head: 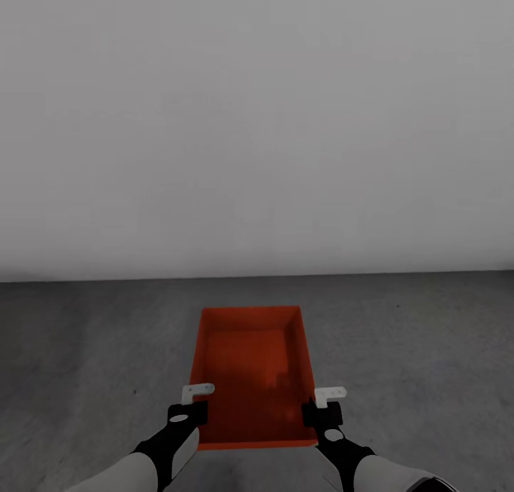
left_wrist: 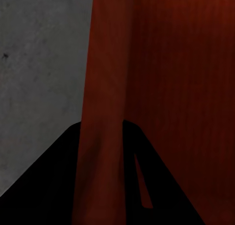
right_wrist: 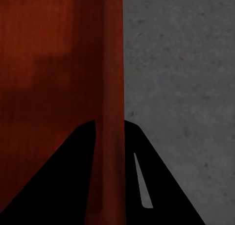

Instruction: Move the two storage containers from the living room to the garage. In the garage, place one container on the floor and stack the other container on top of it (either order is fine).

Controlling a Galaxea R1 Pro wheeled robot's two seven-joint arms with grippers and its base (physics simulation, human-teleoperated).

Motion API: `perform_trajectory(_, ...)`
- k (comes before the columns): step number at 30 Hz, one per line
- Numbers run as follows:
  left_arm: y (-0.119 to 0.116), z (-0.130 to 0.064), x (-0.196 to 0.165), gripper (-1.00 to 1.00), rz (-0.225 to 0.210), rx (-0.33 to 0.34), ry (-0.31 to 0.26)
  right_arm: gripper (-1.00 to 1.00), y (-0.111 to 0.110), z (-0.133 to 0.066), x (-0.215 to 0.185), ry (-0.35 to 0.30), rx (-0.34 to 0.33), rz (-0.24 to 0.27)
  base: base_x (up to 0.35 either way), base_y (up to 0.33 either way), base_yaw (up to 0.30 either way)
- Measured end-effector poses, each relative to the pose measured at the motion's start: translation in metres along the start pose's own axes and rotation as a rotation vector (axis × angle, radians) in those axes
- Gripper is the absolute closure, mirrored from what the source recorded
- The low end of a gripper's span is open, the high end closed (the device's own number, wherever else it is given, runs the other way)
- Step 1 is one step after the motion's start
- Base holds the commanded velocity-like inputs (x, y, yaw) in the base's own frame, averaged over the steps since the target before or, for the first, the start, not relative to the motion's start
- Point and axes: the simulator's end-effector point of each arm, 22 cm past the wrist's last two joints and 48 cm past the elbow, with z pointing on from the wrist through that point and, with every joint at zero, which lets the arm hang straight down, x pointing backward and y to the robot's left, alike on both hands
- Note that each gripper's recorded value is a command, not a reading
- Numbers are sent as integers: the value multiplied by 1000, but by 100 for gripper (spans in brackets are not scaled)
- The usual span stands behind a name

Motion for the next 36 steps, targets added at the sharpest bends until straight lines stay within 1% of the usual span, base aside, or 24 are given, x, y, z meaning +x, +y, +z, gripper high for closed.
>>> perform_trajectory(9, -1, 14, 8, 100, 1, 0, 2, 100, 2, 12, 10, 2, 0, 0, 0, 0, 83)
perform_trajectory(36, -6, 57, 32, 100, 0, 0, -2, 100, 7, 50, 41, -2, -1, 1, 0, 0, 2)
